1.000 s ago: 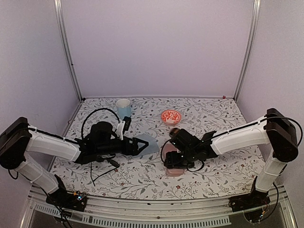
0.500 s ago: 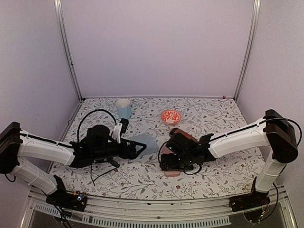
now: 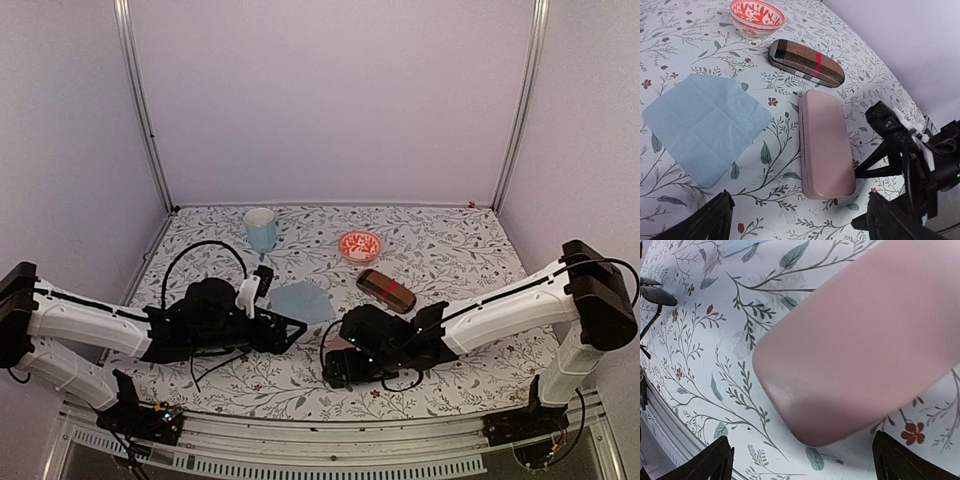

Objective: Organize the sunglasses
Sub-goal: Place the sunglasses case at the center of the board, then pick up the sunglasses case from the center of the board.

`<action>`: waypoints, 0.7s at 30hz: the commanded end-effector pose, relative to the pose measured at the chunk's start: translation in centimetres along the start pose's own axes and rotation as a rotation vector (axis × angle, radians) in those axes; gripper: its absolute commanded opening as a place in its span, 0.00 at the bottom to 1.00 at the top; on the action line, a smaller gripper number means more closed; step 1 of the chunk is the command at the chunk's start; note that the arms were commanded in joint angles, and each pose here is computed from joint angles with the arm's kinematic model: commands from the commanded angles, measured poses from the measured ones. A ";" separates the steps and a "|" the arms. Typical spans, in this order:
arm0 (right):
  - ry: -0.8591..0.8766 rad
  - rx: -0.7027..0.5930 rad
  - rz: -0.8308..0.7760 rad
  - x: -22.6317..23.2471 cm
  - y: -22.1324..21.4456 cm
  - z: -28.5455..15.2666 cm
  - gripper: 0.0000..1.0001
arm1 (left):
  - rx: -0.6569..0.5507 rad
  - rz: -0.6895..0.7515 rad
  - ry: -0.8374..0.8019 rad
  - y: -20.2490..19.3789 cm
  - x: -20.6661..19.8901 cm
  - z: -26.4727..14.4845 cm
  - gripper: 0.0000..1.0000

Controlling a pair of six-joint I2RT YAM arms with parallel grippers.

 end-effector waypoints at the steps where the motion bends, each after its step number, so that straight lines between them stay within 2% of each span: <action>1: 0.032 -0.096 0.021 -1.0 0.6 -3.2 0.99 | 0.039 0.112 -0.002 0.4 -1.7 1.5 0.95; 4: 0.020 -0.136 0.065 -3.4 1.1 -4.8 0.99 | 0.102 0.203 -0.001 0.5 -2.7 3.8 0.98; 5: 0.005 -0.173 0.106 -5.9 1.4 -6.0 0.99 | 0.161 0.282 0.004 0.3 -3.6 5.9 0.99; 11: -0.013 -0.245 0.170 -10.5 1.9 -8.3 0.99 | 0.308 0.396 0.027 -1.5 -5.3 11.0 0.99; 17: -0.032 -0.257 0.190 -12.5 2.0 -8.6 0.99 | 0.436 0.451 0.119 -3.4 -5.0 15.2 0.99; 21: -0.043 -0.235 0.173 -12.5 2.1 -7.9 0.99 | 0.474 0.462 0.144 -4.0 -4.7 16.2 0.99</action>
Point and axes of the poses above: each gripper's point midway between its finger pads, its own z axis out along the fingers, its own x axis along the line the jaws close on, y = z × x, the point moved 9 cm from there along -z, back along the fingers, and after that the axes turned 4 degrees about -z, right-handed, at the moved point
